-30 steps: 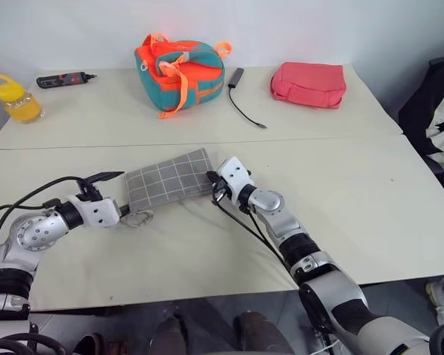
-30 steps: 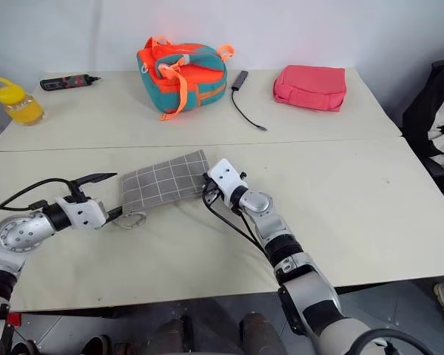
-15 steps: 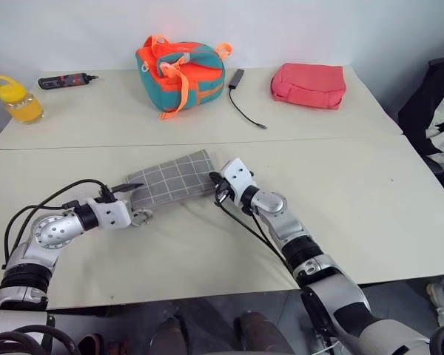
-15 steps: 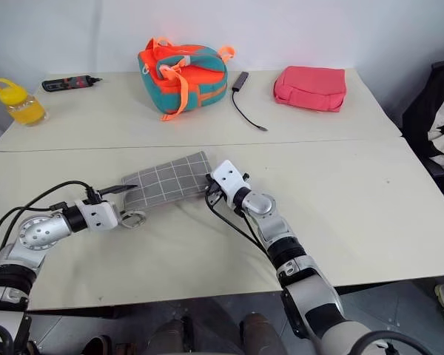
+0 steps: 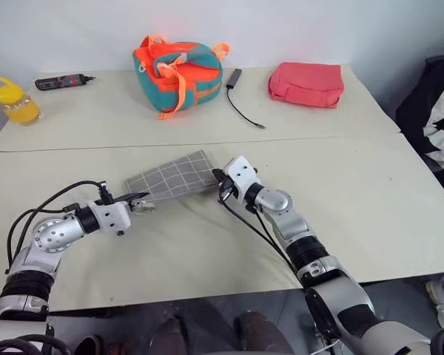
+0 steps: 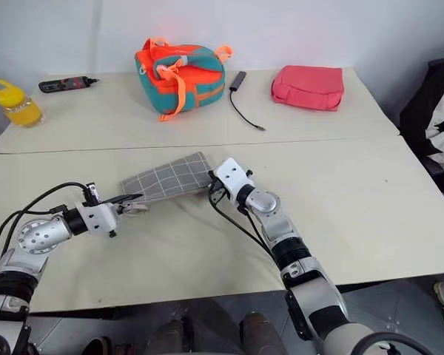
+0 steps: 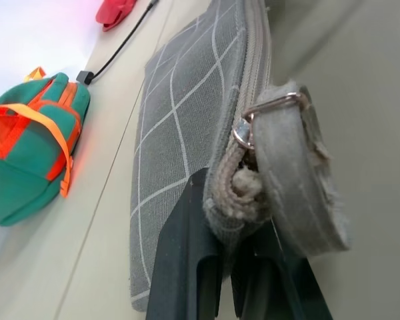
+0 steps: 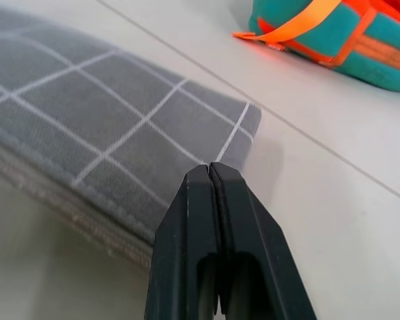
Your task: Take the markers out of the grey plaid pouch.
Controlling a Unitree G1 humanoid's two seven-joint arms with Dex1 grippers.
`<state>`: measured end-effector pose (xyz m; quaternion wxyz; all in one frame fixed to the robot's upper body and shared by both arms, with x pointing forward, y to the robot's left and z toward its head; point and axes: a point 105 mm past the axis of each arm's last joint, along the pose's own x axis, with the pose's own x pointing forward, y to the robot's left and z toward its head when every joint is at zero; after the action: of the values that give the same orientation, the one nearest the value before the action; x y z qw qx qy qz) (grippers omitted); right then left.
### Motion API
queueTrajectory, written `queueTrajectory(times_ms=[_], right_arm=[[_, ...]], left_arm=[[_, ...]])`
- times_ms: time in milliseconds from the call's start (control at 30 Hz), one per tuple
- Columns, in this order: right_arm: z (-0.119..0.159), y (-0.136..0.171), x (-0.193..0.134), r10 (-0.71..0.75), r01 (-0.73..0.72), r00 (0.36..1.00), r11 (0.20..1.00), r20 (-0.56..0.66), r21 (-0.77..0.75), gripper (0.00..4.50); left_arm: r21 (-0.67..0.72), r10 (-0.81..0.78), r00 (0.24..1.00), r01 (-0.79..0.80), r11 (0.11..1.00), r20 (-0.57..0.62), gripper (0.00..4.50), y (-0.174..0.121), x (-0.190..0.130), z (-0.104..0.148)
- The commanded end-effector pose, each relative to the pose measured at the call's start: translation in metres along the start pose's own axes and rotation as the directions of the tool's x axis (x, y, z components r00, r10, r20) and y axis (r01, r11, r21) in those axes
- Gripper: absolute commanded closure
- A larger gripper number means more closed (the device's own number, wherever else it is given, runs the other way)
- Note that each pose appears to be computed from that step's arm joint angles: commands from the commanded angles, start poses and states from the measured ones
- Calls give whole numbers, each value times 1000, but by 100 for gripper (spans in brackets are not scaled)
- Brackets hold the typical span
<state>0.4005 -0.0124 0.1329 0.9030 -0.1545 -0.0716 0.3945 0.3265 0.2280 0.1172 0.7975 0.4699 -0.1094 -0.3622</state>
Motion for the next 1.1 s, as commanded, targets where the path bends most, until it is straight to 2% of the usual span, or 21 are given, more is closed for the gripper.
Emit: queueTrajectory(times_ms=[33, 100, 167, 300, 367, 400, 567, 667, 833, 900, 1000, 1100], right_arm=[[29, -11, -6, 1, -3, 995, 1000, 100, 24, 411], [41, -10, -12, 34, -43, 991, 997, 130, 67, 359], [53, -1, -20, 109, -128, 982, 984, 155, 122, 285], [68, 40, -49, 354, -385, 919, 901, 176, 199, 152], [69, 60, -66, 447, -480, 876, 846, 180, 233, 152], [66, 66, -70, 454, -485, 874, 837, 171, 255, 152], [25, 86, -71, 426, -399, 904, 822, 28, 406, 152], [15, 86, -57, 339, -293, 941, 806, 5, 513, 152], [12, 80, -49, 290, -246, 957, 812, -1, 529, 152], [13, 81, -49, 302, -258, 953, 782, 18, 567, 152], [17, 83, -46, 302, -265, 952, 751, 43, 605, 152], [18, 87, -38, 299, -265, 953, 761, 42, 592, 152]], left_arm=[[-58, -24, 1000, 24, 998, 4, 450, -17, 9, 5], [-52, -2, 1000, 1, 999, -5, 450, -16, 15, 10], [-35, 15, 999, -16, 999, -31, 450, -16, 20, 12], [4, 41, 996, -41, 999, -77, 450, -19, 30, 17], [21, 51, 996, -50, 999, -78, 450, -20, 38, 24], [39, 55, 995, -52, 998, -77, 450, -20, 42, 28], [74, 80, 994, -74, 995, -73, 450, -18, 59, 47], [103, 78, 994, -70, 992, -70, 450, -21, 67, 58], [151, 74, 994, -61, 987, -83, 450, -24, 69, 63], [163, 90, 992, -74, 984, -93, 450, -22, 69, 63], [108, 112, 990, -103, 989, -80, 450, -20, 70, 65], [76, 102, 993, -97, 992, -62, 450, -21, 70, 68]])
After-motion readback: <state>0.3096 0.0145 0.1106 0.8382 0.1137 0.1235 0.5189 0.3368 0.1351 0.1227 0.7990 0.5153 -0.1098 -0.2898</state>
